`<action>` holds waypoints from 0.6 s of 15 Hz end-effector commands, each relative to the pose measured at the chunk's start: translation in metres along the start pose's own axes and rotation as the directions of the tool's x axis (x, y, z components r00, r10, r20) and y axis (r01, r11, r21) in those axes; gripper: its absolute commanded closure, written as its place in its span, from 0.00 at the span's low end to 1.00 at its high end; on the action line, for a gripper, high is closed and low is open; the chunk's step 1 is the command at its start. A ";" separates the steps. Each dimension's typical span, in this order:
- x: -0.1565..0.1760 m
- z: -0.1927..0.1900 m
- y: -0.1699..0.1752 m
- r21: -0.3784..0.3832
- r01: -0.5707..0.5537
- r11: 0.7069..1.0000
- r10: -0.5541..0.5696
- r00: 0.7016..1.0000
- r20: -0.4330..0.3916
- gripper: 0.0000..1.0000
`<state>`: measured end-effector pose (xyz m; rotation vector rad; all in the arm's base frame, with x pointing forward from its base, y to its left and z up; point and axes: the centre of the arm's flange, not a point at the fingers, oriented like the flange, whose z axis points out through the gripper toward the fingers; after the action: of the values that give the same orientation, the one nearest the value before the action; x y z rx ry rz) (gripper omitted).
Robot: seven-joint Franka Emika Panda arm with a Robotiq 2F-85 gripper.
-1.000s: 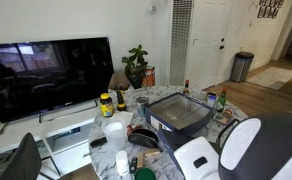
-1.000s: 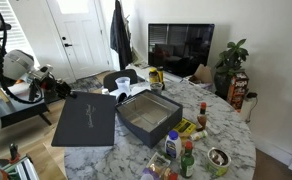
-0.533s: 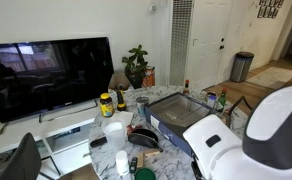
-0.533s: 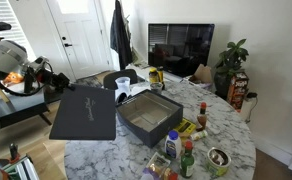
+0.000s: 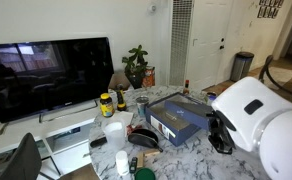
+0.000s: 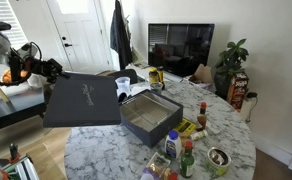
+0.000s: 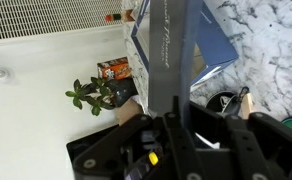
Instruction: Place the clear box in the blue box the cover it
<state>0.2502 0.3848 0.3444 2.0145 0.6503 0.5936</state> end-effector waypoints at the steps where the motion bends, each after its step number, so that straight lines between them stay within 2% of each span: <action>1: -0.009 0.013 0.016 -0.035 0.095 0.995 -0.097 0.993 -0.068 0.98; 2: -0.005 0.019 0.013 -0.037 0.098 0.995 -0.101 0.992 -0.077 0.98; 3: -0.001 0.006 0.012 -0.023 0.057 0.998 -0.058 0.998 -0.036 0.91; 7: 0.000 0.017 0.011 -0.026 0.076 0.997 -0.077 0.996 -0.044 0.91; 8: 0.000 0.016 0.011 -0.026 0.076 0.997 -0.077 0.996 -0.045 0.98; 9: 0.002 0.017 0.012 -0.023 0.085 0.996 -0.086 0.994 -0.061 0.98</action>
<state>0.2629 0.3700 0.3465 1.9495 0.7410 0.6009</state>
